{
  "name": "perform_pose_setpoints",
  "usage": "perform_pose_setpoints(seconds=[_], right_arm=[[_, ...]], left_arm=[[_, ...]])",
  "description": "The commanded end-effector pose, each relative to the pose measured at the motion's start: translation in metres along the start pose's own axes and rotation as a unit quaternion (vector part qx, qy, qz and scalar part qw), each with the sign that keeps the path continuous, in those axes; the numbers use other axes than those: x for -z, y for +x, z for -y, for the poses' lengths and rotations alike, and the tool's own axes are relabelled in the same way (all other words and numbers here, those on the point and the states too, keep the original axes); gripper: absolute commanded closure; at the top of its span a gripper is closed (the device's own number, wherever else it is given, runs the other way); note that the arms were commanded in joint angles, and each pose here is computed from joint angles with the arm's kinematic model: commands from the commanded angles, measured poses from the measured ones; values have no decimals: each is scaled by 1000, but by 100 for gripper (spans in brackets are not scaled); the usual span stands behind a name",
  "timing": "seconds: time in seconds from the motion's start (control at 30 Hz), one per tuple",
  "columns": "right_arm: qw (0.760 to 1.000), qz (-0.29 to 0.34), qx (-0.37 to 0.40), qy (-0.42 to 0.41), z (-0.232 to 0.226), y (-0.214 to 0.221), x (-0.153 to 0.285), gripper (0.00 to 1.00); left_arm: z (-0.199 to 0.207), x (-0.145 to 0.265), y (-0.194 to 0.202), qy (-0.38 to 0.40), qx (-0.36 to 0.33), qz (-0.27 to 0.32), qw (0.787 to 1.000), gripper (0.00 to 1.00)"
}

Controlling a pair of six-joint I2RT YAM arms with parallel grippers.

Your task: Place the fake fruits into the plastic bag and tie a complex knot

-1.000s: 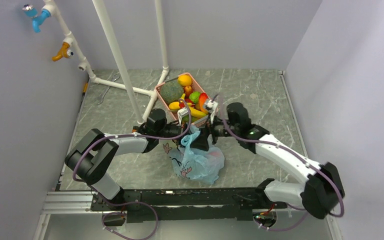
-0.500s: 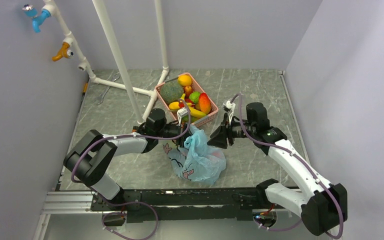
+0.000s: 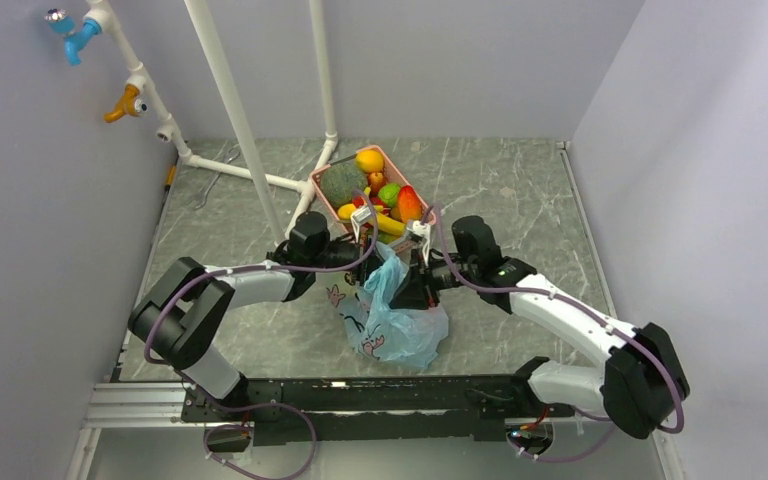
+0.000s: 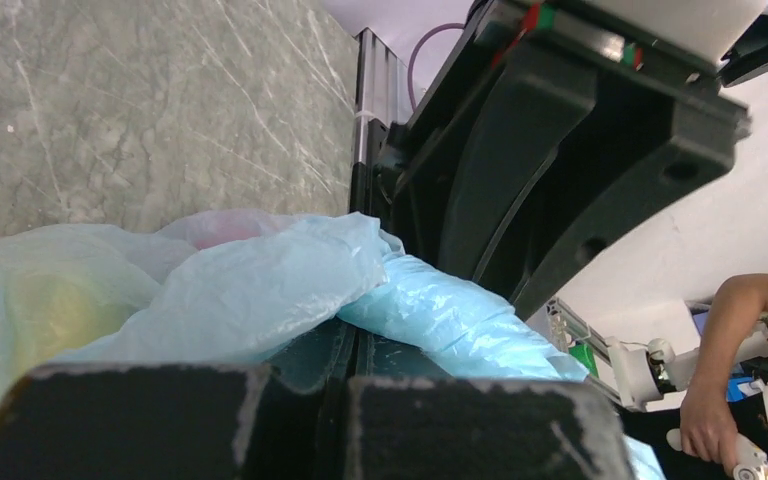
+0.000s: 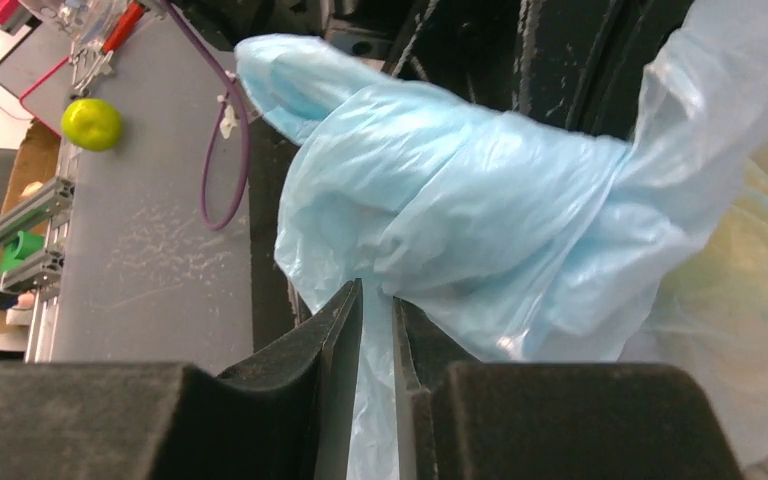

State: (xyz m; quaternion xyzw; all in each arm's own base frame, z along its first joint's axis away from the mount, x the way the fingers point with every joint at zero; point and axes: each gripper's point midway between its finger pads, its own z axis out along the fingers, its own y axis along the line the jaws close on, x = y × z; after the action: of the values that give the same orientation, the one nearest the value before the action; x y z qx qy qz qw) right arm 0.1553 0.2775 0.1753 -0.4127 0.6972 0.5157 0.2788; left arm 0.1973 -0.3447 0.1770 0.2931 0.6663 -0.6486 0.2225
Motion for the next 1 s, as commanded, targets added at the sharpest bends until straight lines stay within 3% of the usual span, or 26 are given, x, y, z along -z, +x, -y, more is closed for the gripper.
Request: perform_pose_setpoints(seconds=[0.0, 0.13, 0.27, 0.47, 0.67, 0.83, 0.97], right_arm=[[998, 45, 47, -9, -3, -38, -16, 79], [997, 50, 52, -18, -5, -50, -26, 78], [998, 23, 51, -18, -7, -34, -21, 77], [997, 47, 60, 20, -2, -51, 44, 56], [991, 66, 76, 84, 9, -71, 74, 53], [988, 78, 24, 131, 55, -70, 67, 55], [989, 86, -8, 119, 67, -67, 52, 43]], left_arm=[[10, -4, -25, 19, -28, 25, 999, 100], [8, -4, -20, 18, -20, 23, 999, 100], [10, -3, -23, 19, -21, 29, 999, 100], [10, 1, -19, 17, -25, 27, 999, 100], [11, 1, -18, 16, -31, 26, 999, 100], [13, 2, -18, 18, -34, 25, 999, 100], [15, 2, -20, 23, -34, 25, 999, 100]])
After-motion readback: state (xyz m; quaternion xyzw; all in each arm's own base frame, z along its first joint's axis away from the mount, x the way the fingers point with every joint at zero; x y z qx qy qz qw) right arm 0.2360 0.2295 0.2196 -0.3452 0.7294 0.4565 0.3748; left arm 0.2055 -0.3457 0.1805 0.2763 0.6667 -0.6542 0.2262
